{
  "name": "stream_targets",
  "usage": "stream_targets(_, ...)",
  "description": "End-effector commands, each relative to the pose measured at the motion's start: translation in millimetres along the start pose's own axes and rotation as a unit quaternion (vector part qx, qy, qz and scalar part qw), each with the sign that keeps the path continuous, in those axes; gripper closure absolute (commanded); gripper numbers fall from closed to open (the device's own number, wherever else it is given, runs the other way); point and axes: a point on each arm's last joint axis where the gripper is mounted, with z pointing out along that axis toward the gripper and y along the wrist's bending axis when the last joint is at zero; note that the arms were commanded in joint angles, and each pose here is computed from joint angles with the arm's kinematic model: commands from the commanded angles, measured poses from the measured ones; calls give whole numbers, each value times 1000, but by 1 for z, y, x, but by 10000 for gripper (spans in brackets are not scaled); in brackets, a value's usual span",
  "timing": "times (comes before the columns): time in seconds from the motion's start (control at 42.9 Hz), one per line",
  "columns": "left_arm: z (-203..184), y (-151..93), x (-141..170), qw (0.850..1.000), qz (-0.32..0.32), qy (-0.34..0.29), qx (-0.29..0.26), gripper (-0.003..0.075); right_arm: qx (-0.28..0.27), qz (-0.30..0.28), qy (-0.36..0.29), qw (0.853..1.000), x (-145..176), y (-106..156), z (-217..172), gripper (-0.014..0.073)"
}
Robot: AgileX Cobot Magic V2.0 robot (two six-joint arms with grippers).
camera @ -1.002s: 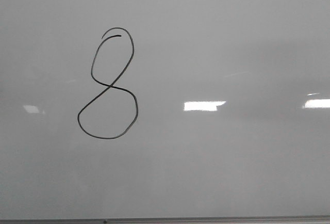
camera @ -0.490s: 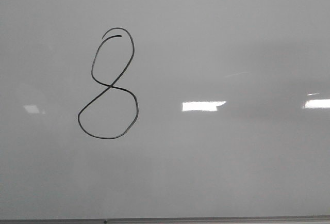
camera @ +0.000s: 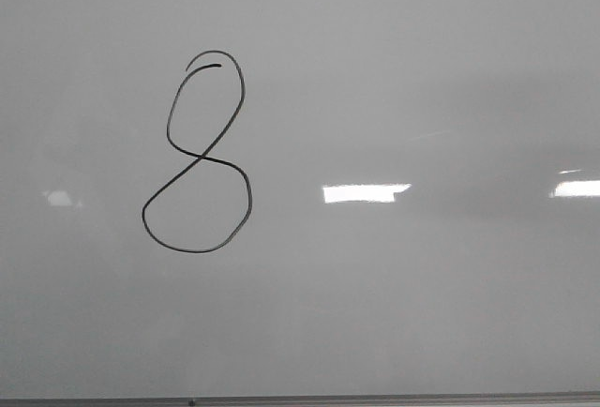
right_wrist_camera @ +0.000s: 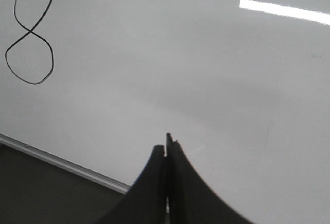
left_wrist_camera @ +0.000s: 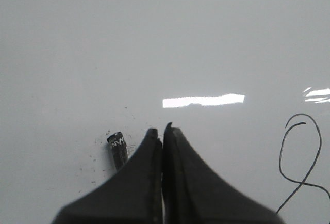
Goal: Write number 8 on whiteboard
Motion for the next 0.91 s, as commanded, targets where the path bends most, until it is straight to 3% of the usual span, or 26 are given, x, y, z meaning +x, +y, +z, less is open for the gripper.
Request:
stream_targets(0.0,-4,1,-15,999,-5,-48,-7,741,14,6,-44,999,-14,-2,-3,664)
stream_targets(0.513,-4,3,-12,998,8,-57,-17,741,14,6,-44,999,-14,-2,-3,664)
stream_targets(0.886,-24,5,55,997,11,-63,-40,741,14,6,-43,999,-14,-2,-3,664)
